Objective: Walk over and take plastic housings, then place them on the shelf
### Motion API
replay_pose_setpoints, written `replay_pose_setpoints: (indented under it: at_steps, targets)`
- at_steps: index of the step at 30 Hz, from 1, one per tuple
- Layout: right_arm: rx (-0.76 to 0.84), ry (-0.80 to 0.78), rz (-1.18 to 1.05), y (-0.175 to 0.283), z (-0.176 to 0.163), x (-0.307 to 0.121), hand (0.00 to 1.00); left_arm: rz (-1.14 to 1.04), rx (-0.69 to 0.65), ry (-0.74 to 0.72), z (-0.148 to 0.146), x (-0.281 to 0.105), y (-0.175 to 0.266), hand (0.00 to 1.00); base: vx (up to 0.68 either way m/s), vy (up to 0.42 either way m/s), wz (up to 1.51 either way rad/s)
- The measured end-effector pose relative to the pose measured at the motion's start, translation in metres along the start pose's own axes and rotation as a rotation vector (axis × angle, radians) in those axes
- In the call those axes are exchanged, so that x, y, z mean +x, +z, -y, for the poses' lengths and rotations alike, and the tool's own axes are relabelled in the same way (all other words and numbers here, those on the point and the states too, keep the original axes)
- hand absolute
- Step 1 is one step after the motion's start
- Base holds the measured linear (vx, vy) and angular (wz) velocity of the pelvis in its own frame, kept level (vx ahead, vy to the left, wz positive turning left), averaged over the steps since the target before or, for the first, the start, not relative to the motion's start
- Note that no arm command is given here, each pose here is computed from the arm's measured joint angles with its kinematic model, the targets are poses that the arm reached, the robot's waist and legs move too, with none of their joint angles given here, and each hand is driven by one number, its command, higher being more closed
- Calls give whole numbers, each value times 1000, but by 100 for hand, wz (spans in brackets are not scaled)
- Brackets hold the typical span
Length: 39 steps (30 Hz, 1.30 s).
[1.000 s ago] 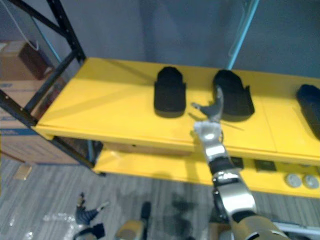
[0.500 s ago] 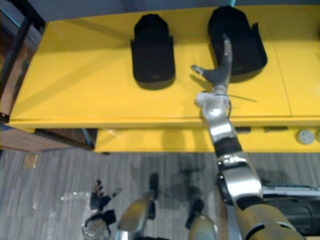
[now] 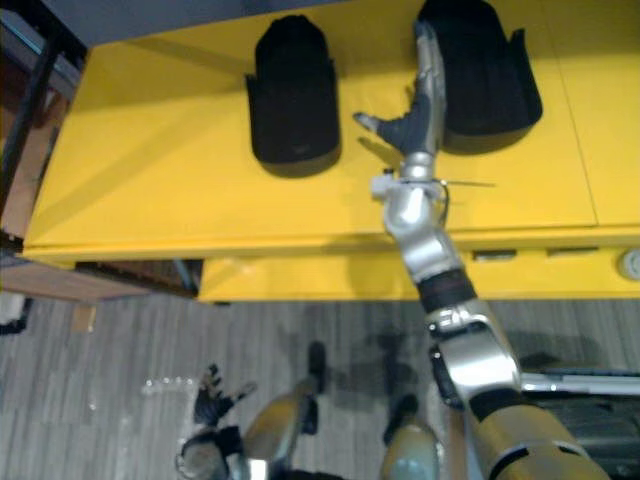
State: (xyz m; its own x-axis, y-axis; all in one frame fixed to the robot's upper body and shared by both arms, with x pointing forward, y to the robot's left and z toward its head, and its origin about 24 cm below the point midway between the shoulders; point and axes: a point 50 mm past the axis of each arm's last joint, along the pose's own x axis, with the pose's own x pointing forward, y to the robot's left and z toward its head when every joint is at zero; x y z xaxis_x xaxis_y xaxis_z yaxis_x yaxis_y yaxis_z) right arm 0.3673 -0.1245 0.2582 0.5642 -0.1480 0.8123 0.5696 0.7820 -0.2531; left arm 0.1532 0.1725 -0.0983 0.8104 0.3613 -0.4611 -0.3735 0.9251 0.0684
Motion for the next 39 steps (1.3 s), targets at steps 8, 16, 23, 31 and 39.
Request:
replay_pose_setpoints:
  at_steps: [8,16,23,31,39]
  targets:
    - [90,54,100,31,-9,1,0,-6,-5,4,-2,0,-3,0,12,-3,-3]
    - [311,275,-70,30,-36,-16,0,-8,23,-4,-7,0,-4,0,7,-2,-1]
    - [418,397,-206,22,-50,-31,0,-32,24,3,-11,-1,-9,0,6,-3,-2]
    - [420,507,-330,5,-62,-50,0,-63,38,11,-14,-3,-16,0,2,-3,-3]
    - [437,581,-369,1,-69,-62,0,-71,46,11,-15,-3,-16,0,0,0,0]
